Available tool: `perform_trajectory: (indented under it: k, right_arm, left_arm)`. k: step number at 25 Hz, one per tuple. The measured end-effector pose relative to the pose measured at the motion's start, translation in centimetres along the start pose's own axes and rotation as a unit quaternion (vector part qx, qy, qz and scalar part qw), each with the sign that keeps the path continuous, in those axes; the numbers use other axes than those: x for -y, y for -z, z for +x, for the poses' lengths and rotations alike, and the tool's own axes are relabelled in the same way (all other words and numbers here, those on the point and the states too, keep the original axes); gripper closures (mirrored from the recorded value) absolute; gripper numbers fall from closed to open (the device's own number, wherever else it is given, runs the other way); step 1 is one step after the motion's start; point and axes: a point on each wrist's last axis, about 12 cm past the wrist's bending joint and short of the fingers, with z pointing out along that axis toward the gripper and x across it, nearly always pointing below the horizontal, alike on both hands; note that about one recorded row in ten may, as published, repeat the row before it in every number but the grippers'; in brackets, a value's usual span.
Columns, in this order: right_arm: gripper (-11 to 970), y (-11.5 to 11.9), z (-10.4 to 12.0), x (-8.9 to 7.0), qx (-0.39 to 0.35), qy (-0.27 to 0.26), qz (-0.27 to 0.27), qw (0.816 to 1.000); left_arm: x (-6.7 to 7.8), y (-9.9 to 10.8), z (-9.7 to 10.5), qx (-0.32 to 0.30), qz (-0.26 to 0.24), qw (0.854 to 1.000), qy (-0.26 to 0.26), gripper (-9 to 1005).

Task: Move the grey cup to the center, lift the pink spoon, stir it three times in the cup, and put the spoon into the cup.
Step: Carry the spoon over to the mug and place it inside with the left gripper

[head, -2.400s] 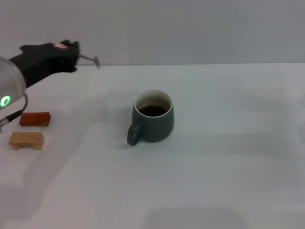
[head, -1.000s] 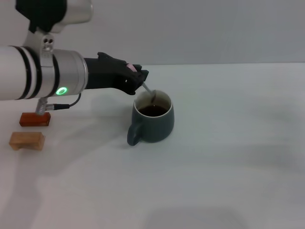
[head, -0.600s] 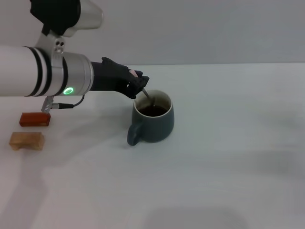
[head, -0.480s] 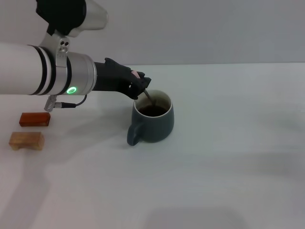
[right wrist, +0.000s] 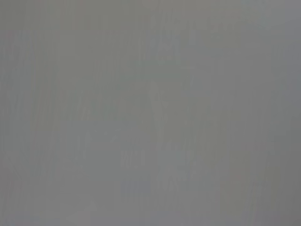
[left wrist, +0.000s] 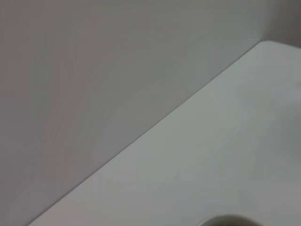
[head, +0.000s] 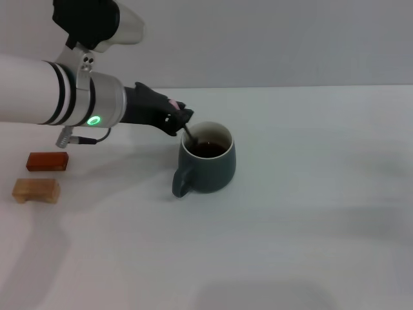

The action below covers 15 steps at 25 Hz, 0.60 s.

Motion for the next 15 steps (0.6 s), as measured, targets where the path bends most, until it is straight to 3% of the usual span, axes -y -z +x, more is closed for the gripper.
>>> perform_trajectory:
  k: [6, 15]
  right_arm:
    - [938, 0.0, 0.0, 0.0, 0.001, 0.0, 0.0, 1.0]
    - [939, -0.2, -0.3, -0.2, 0.005, 0.0, -0.004, 1.0]
  left_arm:
    - [-0.9, -0.2, 0.6, -0.014, -0.01, 1.0, 0.008, 851]
    - [-0.5, 0.1, 1.6, -0.037, 0.009, 0.999, 0.011, 851]
